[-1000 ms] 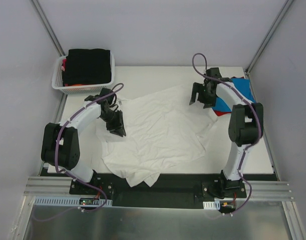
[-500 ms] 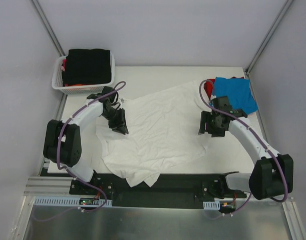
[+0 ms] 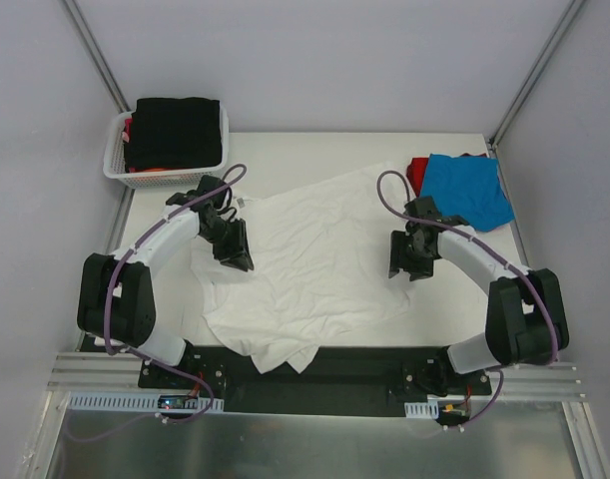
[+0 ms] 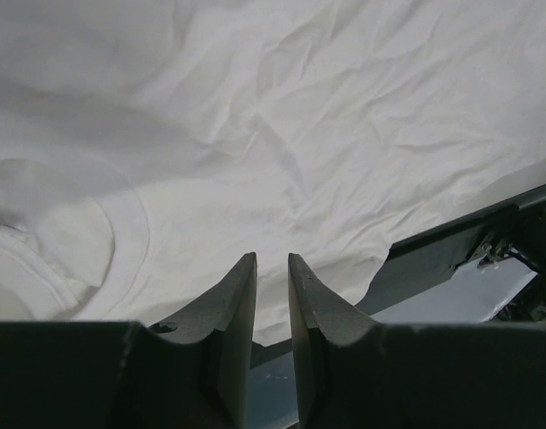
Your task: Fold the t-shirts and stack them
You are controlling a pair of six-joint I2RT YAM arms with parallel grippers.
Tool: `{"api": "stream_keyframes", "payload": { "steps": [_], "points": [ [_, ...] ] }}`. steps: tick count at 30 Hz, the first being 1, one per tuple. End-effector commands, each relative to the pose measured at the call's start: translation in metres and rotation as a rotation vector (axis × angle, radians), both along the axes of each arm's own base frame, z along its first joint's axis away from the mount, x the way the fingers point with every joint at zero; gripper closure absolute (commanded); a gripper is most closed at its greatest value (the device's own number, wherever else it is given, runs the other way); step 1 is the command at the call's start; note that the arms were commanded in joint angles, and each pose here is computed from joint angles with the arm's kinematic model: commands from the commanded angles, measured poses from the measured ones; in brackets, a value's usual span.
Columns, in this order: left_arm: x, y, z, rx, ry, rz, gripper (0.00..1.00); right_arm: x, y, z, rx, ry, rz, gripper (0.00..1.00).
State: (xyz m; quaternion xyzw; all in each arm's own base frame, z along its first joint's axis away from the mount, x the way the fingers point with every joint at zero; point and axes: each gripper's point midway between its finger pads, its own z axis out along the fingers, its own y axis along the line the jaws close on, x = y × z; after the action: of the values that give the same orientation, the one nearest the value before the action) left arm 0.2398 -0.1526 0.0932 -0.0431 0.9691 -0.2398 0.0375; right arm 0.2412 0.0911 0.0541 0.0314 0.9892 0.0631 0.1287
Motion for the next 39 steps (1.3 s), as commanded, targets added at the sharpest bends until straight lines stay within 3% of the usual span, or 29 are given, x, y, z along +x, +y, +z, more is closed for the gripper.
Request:
{"api": "stream_keyframes", "payload": {
  "steps": [1, 19, 22, 23, 24, 31, 39],
  "points": [
    [-0.012, 0.001, 0.013, -0.007, -0.022, 0.005, 0.79, 0.024, 0.014, 0.000, 0.021, -0.045, 0.014, 0.43],
    [-0.022, 0.009, 0.019, 0.029, -0.019, -0.053, 0.78, 0.072, 0.013, -0.008, -0.065, -0.105, 0.019, 0.41],
    [-0.022, 0.010, 0.018, 0.032, -0.020, -0.058, 0.79, 0.076, 0.016, -0.008, -0.054, -0.102, 0.014, 0.65],
    [-0.022, 0.010, 0.018, 0.032, -0.020, -0.058, 0.79, 0.077, 0.016, -0.010, -0.055, -0.096, 0.010, 0.90],
    [-0.022, 0.010, 0.019, 0.032, -0.023, -0.057, 0.79, 0.081, 0.017, -0.007, -0.062, -0.099, 0.011, 0.99],
    [-0.022, 0.011, 0.015, 0.042, -0.012, -0.053, 0.78, 0.072, 0.008, 0.022, -0.078, -0.126, -0.032, 0.99],
    [-0.009, 0.005, 0.009, 0.024, -0.013, -0.066, 0.79, 0.008, -0.021, 0.075, -0.134, -0.148, -0.119, 0.99]
  ]
}}
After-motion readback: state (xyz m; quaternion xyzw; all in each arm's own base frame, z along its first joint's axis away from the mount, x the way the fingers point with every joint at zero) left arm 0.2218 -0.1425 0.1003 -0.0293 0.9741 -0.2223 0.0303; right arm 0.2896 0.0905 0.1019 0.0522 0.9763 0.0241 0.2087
